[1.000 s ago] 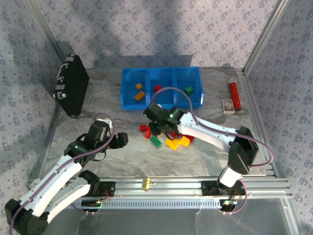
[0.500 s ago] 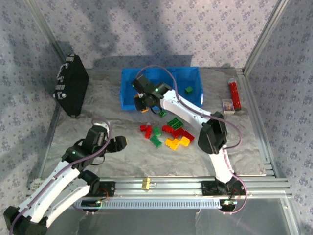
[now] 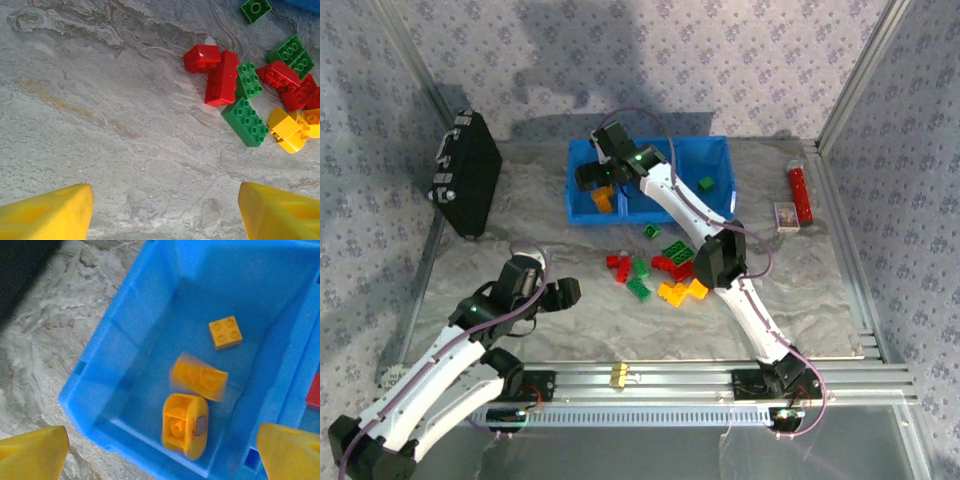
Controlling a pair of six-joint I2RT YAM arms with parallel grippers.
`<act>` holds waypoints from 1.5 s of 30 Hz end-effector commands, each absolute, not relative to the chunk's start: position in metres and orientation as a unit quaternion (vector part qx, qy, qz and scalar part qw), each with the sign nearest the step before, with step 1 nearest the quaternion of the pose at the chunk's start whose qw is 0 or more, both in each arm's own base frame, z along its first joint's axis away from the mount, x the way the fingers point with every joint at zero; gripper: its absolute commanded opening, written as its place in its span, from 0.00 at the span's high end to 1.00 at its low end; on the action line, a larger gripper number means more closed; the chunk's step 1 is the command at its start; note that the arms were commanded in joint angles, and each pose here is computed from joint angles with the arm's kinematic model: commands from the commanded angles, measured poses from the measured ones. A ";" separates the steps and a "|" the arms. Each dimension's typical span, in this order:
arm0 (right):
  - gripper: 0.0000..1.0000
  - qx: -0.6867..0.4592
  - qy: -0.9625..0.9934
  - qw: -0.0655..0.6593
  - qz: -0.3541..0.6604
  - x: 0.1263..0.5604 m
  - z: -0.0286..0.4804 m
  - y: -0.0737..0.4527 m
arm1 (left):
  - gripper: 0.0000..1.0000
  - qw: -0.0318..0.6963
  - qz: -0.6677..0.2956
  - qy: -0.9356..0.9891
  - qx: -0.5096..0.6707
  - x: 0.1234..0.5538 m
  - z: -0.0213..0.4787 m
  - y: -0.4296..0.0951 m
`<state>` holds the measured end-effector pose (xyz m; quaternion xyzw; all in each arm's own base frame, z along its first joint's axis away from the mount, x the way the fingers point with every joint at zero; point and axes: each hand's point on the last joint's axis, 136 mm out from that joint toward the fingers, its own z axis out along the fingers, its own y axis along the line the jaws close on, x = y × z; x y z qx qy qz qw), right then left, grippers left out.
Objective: Sort the legos into containers by color
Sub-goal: Place the lego in the container, then pick up the lego from the bottom-center of the table.
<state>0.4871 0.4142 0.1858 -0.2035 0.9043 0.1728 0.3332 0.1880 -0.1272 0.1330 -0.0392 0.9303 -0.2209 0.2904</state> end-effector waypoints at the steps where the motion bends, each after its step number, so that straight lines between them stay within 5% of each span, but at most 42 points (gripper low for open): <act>1: 0.01 -0.220 0.891 0.359 0.168 0.465 0.230 0.410 | 0.24 0.293 -0.241 0.925 -0.038 0.188 0.144 -0.134; 13: 0.01 -0.215 0.896 0.350 0.167 0.389 0.240 0.338 | 0.24 0.283 -0.244 0.927 -0.011 0.199 0.141 -0.159; 20: 0.12 -0.219 0.899 0.333 0.182 0.329 0.226 0.308 | 0.24 0.279 -0.246 0.928 0.009 0.202 0.140 -0.177; 27: 0.25 -0.230 0.910 0.301 0.168 0.271 0.186 0.285 | 0.24 0.267 -0.243 0.932 0.012 0.207 0.132 -0.193; 34: 0.25 -0.243 0.927 0.247 0.140 0.228 0.116 0.296 | 0.24 0.283 -0.248 0.927 -0.006 0.215 0.141 -0.194; 45: 0.28 -0.265 0.939 0.198 0.092 0.222 0.061 0.313 | 0.24 0.278 -0.238 0.931 -0.006 0.212 0.137 -0.188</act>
